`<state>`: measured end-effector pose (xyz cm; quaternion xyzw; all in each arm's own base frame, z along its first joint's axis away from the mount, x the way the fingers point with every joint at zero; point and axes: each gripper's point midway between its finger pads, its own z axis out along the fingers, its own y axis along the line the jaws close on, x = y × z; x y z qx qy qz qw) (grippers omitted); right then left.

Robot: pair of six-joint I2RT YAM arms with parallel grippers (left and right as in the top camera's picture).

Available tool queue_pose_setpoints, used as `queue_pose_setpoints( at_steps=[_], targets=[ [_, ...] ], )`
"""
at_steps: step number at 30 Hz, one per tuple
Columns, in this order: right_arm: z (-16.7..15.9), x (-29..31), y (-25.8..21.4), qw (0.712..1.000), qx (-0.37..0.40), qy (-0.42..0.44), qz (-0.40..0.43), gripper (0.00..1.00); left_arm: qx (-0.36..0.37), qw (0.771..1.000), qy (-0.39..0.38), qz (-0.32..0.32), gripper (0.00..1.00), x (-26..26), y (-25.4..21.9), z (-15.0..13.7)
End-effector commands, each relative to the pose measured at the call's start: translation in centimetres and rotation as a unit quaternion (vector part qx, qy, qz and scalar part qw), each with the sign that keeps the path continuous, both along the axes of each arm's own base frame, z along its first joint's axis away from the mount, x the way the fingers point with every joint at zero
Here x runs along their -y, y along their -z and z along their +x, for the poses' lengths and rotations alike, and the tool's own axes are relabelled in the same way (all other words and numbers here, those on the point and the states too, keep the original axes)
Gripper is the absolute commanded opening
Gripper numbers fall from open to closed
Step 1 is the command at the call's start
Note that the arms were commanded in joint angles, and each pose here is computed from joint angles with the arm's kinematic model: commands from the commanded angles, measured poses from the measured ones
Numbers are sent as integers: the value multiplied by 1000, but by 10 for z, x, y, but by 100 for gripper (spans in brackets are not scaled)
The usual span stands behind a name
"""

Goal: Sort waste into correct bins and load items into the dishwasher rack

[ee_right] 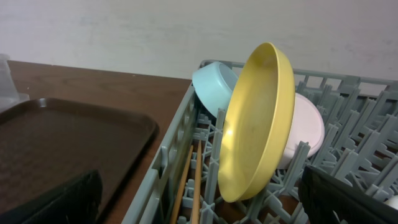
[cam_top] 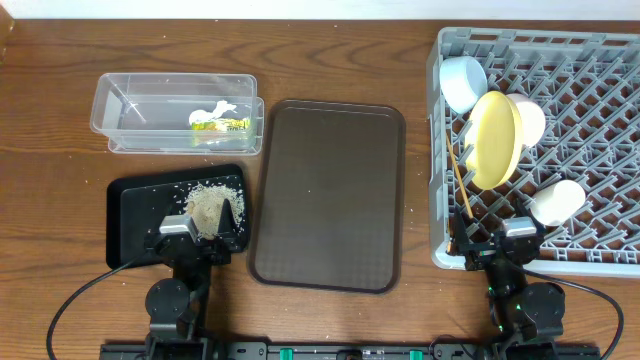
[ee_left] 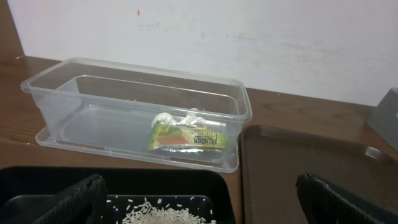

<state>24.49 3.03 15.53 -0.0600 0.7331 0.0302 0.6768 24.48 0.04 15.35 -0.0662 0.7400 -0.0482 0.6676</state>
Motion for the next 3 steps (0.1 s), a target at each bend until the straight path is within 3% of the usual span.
queue_pose_setpoints(
  at_steps=[1,3],
  targets=[
    [0,2,0,1000,1,3,-6,99,-27,1000,-9,10,100,-4,18,-1],
    [0,2,0,1000,1,3,-6,99,-27,1000,-9,10,100,-4,18,-1]
  ],
)
